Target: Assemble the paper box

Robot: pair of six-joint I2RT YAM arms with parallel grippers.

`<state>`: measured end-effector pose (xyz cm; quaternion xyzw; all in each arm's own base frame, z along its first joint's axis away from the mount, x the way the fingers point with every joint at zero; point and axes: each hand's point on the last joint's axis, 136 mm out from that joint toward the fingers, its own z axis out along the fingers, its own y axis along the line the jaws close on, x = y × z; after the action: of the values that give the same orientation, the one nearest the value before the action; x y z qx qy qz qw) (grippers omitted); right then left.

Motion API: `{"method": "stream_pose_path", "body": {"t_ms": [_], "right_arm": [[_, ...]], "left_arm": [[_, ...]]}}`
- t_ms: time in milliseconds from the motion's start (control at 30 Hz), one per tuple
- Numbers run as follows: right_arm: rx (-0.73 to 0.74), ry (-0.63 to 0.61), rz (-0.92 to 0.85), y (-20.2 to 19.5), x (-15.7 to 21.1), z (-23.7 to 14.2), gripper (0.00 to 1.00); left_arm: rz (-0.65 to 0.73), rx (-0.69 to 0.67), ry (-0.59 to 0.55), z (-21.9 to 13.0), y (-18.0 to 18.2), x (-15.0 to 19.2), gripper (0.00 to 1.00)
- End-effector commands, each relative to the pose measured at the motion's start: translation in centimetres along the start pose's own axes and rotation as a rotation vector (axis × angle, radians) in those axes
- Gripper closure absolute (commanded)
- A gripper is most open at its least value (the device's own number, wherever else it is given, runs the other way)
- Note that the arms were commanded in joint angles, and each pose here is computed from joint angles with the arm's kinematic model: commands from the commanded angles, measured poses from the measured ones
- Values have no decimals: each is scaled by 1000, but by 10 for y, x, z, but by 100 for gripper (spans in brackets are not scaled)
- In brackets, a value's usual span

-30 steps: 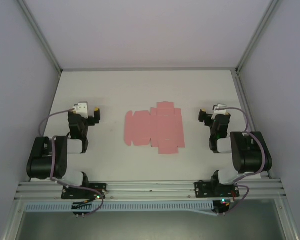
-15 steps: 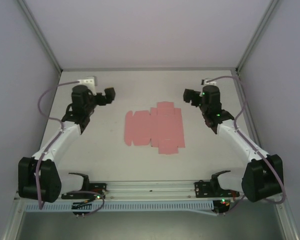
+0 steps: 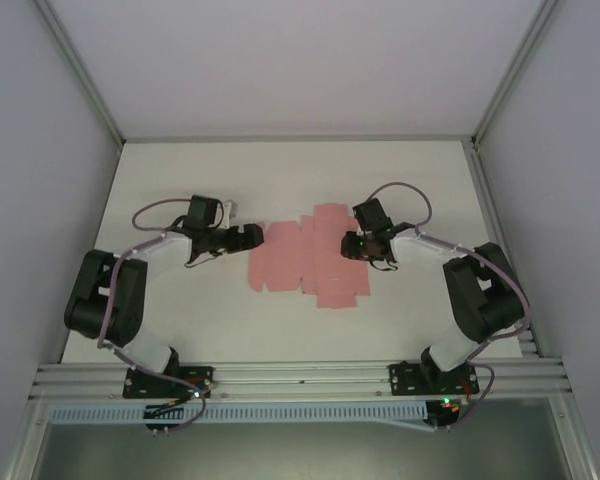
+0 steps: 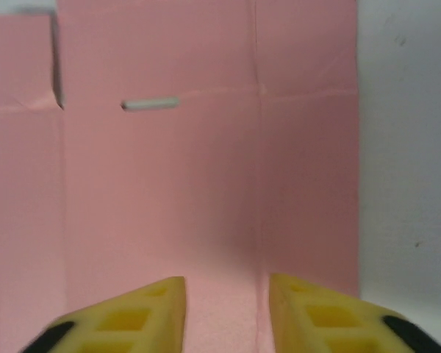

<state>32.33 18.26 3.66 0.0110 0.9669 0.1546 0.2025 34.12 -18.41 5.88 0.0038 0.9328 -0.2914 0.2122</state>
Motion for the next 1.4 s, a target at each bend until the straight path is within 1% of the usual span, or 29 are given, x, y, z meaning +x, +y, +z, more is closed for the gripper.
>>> {"method": "stream_pose_path", "body": {"t_ms": [0,100,167,267,367,433,600,667,833,900,1033,1067,1133,1233,1300,1367], "right_arm": [[5,58,63,-13,31,18,73],[35,85,76,-23,44,25,73],[59,94,79,-29,48,27,75],[80,88,85,-34,49,25,75],[82,83,88,-35,50,23,75],[70,95,87,-33,53,24,75],[71,97,100,-36,58,24,75],[72,98,100,-36,58,23,75],[72,97,106,-37,60,21,75],[71,103,108,-37,62,21,76],[81,92,112,-39,61,19,75],[79,93,109,-39,62,18,75],[77,96,108,-39,62,19,75],[65,102,115,-38,64,21,75],[53,103,118,-36,64,22,75],[45,104,119,-35,65,22,75]], "left_arm": [[-23,72,87,9,-10,21,8],[-8,106,123,14,-16,32,11],[0,130,143,18,-20,37,12],[-9,113,190,24,-15,47,16],[-8,107,203,27,-11,52,16],[0,108,190,25,-13,50,17],[7,19,161,15,-4,43,17],[-1,-19,174,15,2,45,17],[-1,-28,203,20,0,51,22],[16,-81,196,17,3,47,22],[42,-205,158,0,14,39,21],[50,-202,151,-3,13,37,22],[63,-143,134,-2,3,37,22],[48,-27,157,9,-13,41,27],[33,0,175,16,-15,44,29],[31,-5,181,20,-12,44,29]]}}
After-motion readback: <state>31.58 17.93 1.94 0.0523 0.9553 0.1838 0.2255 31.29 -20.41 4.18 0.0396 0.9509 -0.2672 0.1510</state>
